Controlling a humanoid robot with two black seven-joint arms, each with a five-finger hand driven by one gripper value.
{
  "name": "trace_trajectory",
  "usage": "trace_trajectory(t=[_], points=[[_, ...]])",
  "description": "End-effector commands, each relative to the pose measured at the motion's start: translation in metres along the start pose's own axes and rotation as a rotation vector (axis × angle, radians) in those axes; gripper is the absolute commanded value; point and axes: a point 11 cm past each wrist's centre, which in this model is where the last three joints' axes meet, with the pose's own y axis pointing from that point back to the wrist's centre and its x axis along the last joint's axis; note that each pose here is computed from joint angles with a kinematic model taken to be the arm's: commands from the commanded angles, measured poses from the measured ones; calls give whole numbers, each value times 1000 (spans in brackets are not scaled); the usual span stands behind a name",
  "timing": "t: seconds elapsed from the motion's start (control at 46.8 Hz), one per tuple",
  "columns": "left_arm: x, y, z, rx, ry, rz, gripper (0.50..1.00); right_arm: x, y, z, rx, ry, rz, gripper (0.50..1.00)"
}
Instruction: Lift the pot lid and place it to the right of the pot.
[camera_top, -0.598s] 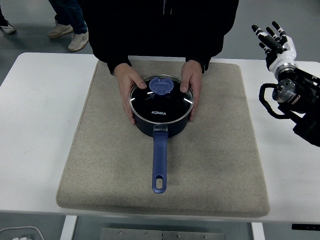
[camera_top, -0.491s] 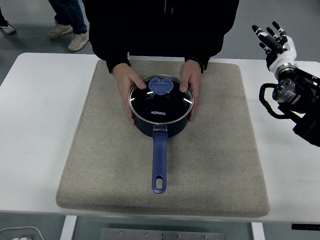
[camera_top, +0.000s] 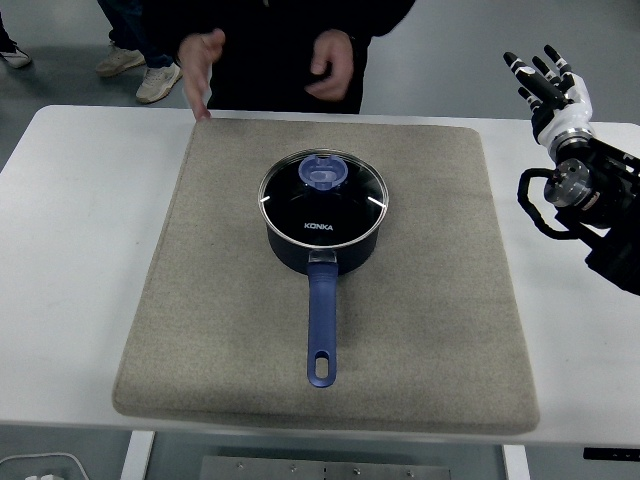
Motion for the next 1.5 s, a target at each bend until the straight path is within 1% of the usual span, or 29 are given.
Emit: trace_trajectory(t=[0.0,0.299,0.427,0.513,0.598,0.769,0.897,1.004,1.474], points=[[0,0,0,0,-1,0,1000,1,0,-1,4,4,3,926],[0,0,0,0,0,0,1000,4,-2,-5,13,8,15,926],[0,0,0,0,-1,0,1000,5,-2,-5,14,10,16,926],[0,0,0,0,0,0,1000,10,-2,-8,18,13,21,926],[0,0,0,0,-1,0,1000,8,-2,-6,15,15,15,926],[0,0,0,0,-1,0,1000,13,-2,-6,15,16,24,926],[0,0,0,0,-1,0,1000,13,-1,-4,12,17,23,926],[0,0,0,0,-1,0,1000,18,0,0,6,22,34,926],[0,0,0,0,0,0,1000,23,-1,-3,13,30,42,926]])
